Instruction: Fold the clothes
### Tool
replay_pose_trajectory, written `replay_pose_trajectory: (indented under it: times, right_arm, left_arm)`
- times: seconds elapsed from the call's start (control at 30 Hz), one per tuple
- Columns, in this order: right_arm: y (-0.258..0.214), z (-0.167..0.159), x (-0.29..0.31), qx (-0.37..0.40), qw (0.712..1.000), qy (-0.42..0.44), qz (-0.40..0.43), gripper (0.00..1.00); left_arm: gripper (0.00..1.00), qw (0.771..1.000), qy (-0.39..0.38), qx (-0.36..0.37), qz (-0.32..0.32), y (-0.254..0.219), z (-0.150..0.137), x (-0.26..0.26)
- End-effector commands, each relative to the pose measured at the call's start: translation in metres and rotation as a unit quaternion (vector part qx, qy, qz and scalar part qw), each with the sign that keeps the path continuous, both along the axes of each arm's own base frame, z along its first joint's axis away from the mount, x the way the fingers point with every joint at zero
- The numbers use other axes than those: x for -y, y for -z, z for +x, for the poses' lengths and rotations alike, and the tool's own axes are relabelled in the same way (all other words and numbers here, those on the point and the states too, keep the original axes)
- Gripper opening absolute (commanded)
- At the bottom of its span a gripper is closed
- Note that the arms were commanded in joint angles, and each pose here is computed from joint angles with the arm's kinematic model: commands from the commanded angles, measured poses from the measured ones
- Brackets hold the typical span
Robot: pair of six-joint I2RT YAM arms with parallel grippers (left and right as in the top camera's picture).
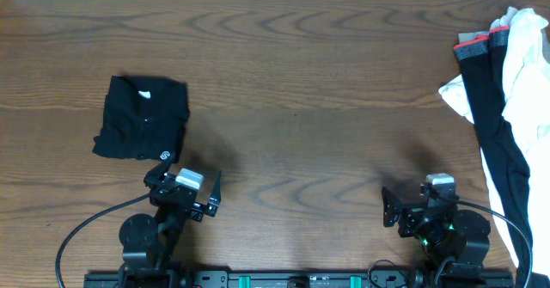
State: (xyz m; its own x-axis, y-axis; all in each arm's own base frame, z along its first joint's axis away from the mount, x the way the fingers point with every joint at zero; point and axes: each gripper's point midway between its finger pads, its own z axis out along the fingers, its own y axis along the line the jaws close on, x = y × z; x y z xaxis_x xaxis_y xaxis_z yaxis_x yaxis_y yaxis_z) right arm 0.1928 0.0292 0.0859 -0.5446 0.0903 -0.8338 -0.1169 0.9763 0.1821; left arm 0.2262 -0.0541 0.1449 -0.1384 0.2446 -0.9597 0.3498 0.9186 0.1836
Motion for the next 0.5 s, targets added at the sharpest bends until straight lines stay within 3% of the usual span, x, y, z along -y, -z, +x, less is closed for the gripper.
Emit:
replay_pose_trajectory:
  times: [0.0,0.47]
  right_arm:
    - [0.0011,-0.0004,-0.0023,0.000,1.000,-0.004,0.004,0.98]
    - [0.0012,-0.0004,-0.0023,0.000,1.000,-0.004,0.004,0.99]
  left_arm:
    - [0.98,1.000,-0.001,-0.012,-0.003,0.0109,0.0003,0.0003]
    - [0.98,1.000,-0.001,-0.011,-0.003,0.0109,0.0003,0.0003]
